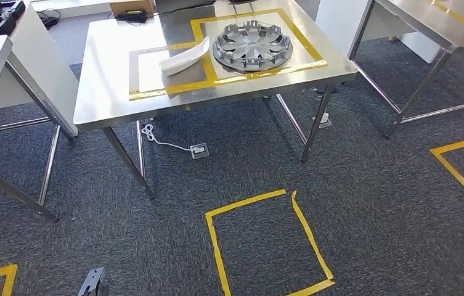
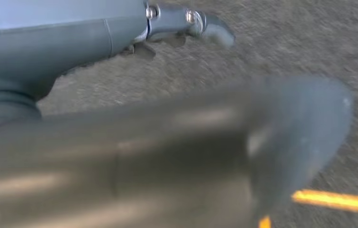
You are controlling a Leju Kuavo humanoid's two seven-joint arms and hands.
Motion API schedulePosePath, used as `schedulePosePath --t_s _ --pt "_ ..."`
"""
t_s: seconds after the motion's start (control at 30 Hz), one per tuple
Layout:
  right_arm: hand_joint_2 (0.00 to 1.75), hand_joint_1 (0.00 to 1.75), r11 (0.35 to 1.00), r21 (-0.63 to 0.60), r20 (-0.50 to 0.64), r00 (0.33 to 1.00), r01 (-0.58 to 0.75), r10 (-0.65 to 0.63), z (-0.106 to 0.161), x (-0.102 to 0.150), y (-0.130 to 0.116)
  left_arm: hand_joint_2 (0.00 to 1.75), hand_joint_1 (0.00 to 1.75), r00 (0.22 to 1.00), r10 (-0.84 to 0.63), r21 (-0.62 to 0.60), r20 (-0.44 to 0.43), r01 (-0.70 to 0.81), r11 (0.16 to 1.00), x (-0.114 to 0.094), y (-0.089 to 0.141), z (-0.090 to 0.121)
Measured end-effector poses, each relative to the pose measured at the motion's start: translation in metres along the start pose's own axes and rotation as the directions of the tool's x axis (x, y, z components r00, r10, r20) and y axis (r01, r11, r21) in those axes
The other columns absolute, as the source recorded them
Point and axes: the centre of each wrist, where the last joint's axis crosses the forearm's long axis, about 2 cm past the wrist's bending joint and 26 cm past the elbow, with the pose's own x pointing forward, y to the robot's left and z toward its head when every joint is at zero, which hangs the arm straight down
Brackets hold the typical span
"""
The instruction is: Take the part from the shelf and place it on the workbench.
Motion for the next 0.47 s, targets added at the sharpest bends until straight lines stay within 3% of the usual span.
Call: schedulePosePath --t_s 0.03,0.17,0.27,0.37,0.43,0.47 --pt "0.00 0.00 1.000 0.000 0.001 1.000 0.001 -0.001 0.000 0.001 0.000 1.75 0.00 1.000 0.006 0.000 -0.028 -0.007 1.000 -0.003 0.000 0.000" --pt "1.75 0.00 1.000 0.000 -0.011 1.000 0.005 -0.005 0.000 0.003 0.000 1.75 0.00 0.970 0.043 0.007 -0.238 -0.043 0.999 -0.025 -0.005 0.001" --pt "1.75 0.00 1.000 -0.006 -0.051 0.998 0.020 -0.020 0.000 0.003 0.000 1.75 0.00 0.937 0.044 -0.004 -0.348 -0.048 0.999 -0.049 -0.017 0.005" --pt "1.75 0.00 0.999 -0.023 -0.075 0.996 0.041 -0.043 0.000 0.003 -0.002 1.75 0.00 0.931 0.024 -0.031 -0.363 -0.038 0.999 -0.065 -0.026 0.008" --pt "0.87 0.00 0.998 -0.036 -0.065 0.997 0.048 -0.051 0.001 0.003 -0.006 1.75 0.00 0.935 0.014 -0.047 -0.355 -0.032 0.998 -0.073 -0.028 0.009" --pt "0.58 0.00 0.998 -0.038 -0.061 0.997 0.050 -0.052 0.001 0.002 -0.006 1.75 0.00 0.936 0.011 -0.052 -0.352 -0.031 0.998 -0.075 -0.029 0.010"
